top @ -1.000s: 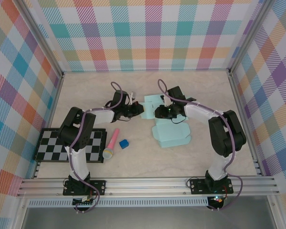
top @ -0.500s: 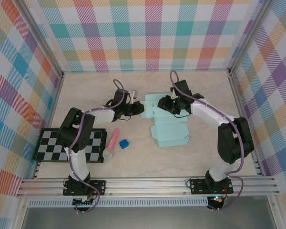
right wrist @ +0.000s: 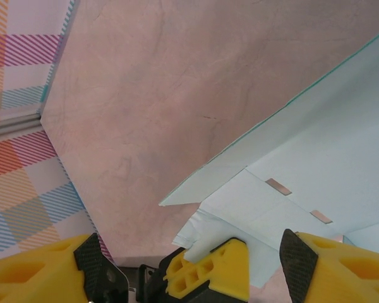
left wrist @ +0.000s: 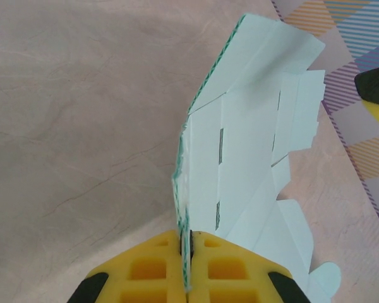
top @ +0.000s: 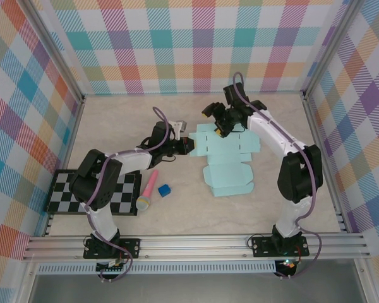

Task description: Fold the paper box

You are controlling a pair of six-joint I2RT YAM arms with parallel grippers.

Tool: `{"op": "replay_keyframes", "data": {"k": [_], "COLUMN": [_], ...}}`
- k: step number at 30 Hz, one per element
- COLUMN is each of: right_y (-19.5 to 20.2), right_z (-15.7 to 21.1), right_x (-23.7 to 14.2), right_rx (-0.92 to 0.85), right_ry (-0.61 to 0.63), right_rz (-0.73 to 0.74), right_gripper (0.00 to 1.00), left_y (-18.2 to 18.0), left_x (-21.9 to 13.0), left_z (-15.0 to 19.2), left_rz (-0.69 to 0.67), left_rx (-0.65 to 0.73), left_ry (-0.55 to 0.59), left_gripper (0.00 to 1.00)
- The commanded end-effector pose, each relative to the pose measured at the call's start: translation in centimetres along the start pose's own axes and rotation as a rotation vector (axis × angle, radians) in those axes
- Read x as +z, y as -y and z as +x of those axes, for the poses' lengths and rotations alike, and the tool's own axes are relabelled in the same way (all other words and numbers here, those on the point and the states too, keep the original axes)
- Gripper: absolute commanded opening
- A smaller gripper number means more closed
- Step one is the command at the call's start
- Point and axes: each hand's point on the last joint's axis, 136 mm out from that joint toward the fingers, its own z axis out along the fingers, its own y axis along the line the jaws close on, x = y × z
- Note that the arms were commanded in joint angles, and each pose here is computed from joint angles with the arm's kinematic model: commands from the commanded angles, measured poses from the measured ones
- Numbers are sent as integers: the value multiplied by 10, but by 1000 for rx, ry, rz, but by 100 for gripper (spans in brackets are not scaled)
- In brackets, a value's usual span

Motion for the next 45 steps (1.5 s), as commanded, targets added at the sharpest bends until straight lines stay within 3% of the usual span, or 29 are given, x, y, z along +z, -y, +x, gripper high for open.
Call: {"op": "replay_keyframes", "data": {"k": [1,10,16,17,20,28,31,40,45], "right_y": [12,5,4,6,8,-3,-8,-11,-10], "right_z": [12,19,21,20,22,30,30,24,28], "right_x": [7,23,28,29,31,33,35,16,14], "right_rx": [67,44,31,33,53,197,207,131,80], "right_ry": [-48,-73,-81,-82,-94,-146,-156,-90,-112], "right_rz": [94,121,122,127,133,104,104,104,105], "right_gripper": [77,70,60,60,75,77,71,31,23], "left_y": [17,18,15,15,17,23,25,16,11], "left_x": [-12,-18,-17,-17,-18,-24,-26,-22,-14], "left_z": [-22,-23,-21,-21,-20,-17,-17,-8,-4], "left_rz": [16,-9,-24,-25,-36,-68,-75,-102,-99], "left_rx": [101,160,165,171,209,302,314,312,298], "left_ry": [84,100,94,97,105,142,150,99,85], "left_gripper": [0,0,0,0,0,0,0,0,0]}}
